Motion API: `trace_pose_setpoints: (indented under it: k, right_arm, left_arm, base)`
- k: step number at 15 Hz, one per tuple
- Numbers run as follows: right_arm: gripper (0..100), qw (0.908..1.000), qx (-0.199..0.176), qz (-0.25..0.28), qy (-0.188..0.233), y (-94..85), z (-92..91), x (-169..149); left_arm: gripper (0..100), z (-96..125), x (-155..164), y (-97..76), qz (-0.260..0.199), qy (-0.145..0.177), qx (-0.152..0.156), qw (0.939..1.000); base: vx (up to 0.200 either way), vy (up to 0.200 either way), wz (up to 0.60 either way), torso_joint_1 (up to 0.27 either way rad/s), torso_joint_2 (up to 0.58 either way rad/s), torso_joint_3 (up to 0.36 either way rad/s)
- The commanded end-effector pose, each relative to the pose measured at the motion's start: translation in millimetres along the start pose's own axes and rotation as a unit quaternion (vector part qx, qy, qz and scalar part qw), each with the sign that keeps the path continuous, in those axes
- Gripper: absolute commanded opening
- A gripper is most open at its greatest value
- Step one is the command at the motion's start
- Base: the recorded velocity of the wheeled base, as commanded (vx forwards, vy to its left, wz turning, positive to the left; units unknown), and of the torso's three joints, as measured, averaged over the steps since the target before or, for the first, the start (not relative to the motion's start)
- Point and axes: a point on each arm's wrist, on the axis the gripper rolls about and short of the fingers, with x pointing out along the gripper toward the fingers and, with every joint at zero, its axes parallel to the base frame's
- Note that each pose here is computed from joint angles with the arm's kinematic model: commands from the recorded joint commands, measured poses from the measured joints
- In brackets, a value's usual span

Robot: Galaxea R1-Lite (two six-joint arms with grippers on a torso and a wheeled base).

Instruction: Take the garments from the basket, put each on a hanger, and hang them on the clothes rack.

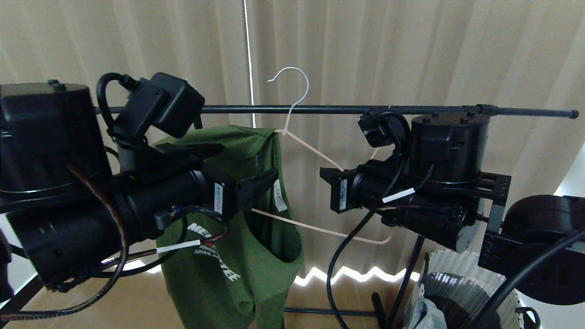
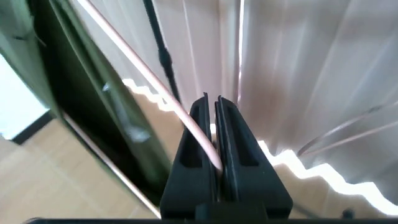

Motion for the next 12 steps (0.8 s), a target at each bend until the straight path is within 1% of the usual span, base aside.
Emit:
trace_pose_setpoints:
  k: [1, 2, 4, 6, 7, 9, 10, 11, 12]
  right_arm:
    - [0, 0.9999, -0.01, -0.011, 0.002, -8.7, -2.8, -3.1]
    - [0, 0.9998, -0.013, -0.015, -0.001, -11.7, -0.9, -4.7]
    - [0, 0.9995, -0.014, -0.026, -0.006, -19.8, 2.6, -8.8]
    - [0, 0.999, -0.027, -0.036, -0.007, -27.7, 3.3, -15.8]
    - [0, 0.9987, -0.03, -0.04, -0.009, -30.9, 4.4, -19.9]
    - [0, 0.9986, -0.032, -0.04, -0.013, -33.6, 6.5, -27.7]
    - [0, 0.9985, -0.034, -0.041, -0.013, -34.2, 6.1, -28.1]
    - [0, 0.9979, -0.044, -0.047, -0.005, -39.5, 2.3, -30.3]
    - [0, 0.9975, -0.049, -0.05, -0.005, -41.8, 0.8, -32.2]
  left_arm:
    - [100, 4.8, -21.2, 11.0, 0.017, -0.021, 0.004, 0.9996]
    - [100, 5.1, -26.7, 12.7, 0.018, -0.025, 0.01, 0.9995]
    - [100, 6.1, -42.6, 16.7, 0.01, -0.041, 0.04, 0.9983]
    - [100, 2.9, -50.6, 27.9, 0.021, -0.043, 0.089, 0.9949]
    - [100, 1.8, -53.0, 32.5, 0.022, -0.044, 0.105, 0.9932]
    - [100, -3.4, -59.3, 42.6, 0.002, -0.048, 0.154, 0.987]
    - [100, -3.9, -58.9, 43.9, -0.001, -0.049, 0.164, 0.9852]
    - [100, -4.3, -56.3, 47.6, -0.01, -0.05, 0.195, 0.9795]
    - [100, -5.5, -48.8, 47.8, -0.024, -0.047, 0.205, 0.9773]
  base:
    - [0.0, 0.0, 0.0, 0.0, 0.0, 0.0]
    - [0.0, 0.0, 0.0, 0.0, 0.0, 0.0]
    - [0.0, 0.0, 0.0, 0.0, 0.0, 0.0]
    - [0.0, 0.0, 0.0, 0.0, 0.0, 0.0]
    - [0.0, 0.0, 0.0, 0.0, 0.0, 0.0]
    - [0.0, 0.0, 0.0, 0.0, 0.0, 0.0]
    - [0.0, 0.0, 0.0, 0.0, 0.0, 0.0]
    - [0.0, 0.0, 0.0, 0.0, 0.0, 0.0]
    - [0.0, 0.0, 0.0, 0.0, 0.0, 0.0]
